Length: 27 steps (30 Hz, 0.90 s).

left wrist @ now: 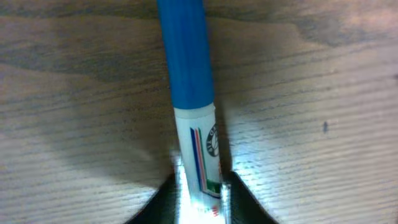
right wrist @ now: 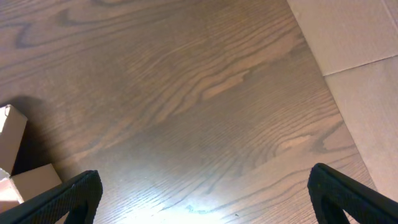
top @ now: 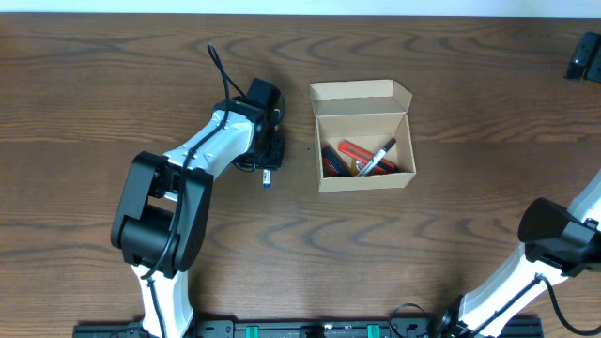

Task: Pack container
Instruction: 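Lower the left gripper and grasp the blue marker, then lift the blue marker and carry it into the box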

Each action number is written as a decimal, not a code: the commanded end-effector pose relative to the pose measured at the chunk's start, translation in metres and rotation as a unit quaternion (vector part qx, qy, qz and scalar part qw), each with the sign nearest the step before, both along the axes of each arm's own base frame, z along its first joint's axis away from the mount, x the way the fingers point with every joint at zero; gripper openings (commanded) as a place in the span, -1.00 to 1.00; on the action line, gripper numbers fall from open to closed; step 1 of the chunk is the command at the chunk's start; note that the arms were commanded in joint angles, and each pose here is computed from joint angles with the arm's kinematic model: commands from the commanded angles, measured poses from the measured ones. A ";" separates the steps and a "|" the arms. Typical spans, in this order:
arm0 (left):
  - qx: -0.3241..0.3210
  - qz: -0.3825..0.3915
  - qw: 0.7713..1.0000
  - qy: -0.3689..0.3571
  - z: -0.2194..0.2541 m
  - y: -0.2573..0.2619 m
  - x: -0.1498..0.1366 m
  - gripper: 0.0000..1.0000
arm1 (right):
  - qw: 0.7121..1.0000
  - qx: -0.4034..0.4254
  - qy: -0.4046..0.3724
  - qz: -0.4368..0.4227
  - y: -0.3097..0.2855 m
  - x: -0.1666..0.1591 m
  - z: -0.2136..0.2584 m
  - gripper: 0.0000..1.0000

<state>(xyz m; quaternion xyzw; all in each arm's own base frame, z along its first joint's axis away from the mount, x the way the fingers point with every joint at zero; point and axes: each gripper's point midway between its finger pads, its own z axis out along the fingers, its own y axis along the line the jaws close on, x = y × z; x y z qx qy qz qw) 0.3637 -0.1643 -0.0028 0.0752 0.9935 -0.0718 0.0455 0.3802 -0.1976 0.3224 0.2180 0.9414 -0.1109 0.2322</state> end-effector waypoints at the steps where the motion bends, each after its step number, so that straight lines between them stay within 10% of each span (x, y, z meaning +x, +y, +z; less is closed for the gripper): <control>1: 0.023 -0.003 0.999 0.036 -0.026 0.006 -0.014 -0.87 | 1.000 -0.002 -0.016 -0.007 0.001 -0.003 0.010 0.98; 15: 0.019 0.000 0.999 0.035 -0.011 0.005 -0.008 -0.88 | 1.000 -0.002 -0.016 -0.007 0.001 -0.003 0.010 0.99; 27: -0.048 -0.037 0.990 -0.131 0.162 -0.014 0.062 -0.88 | 1.000 -0.002 -0.016 -0.007 0.001 -0.003 0.010 0.98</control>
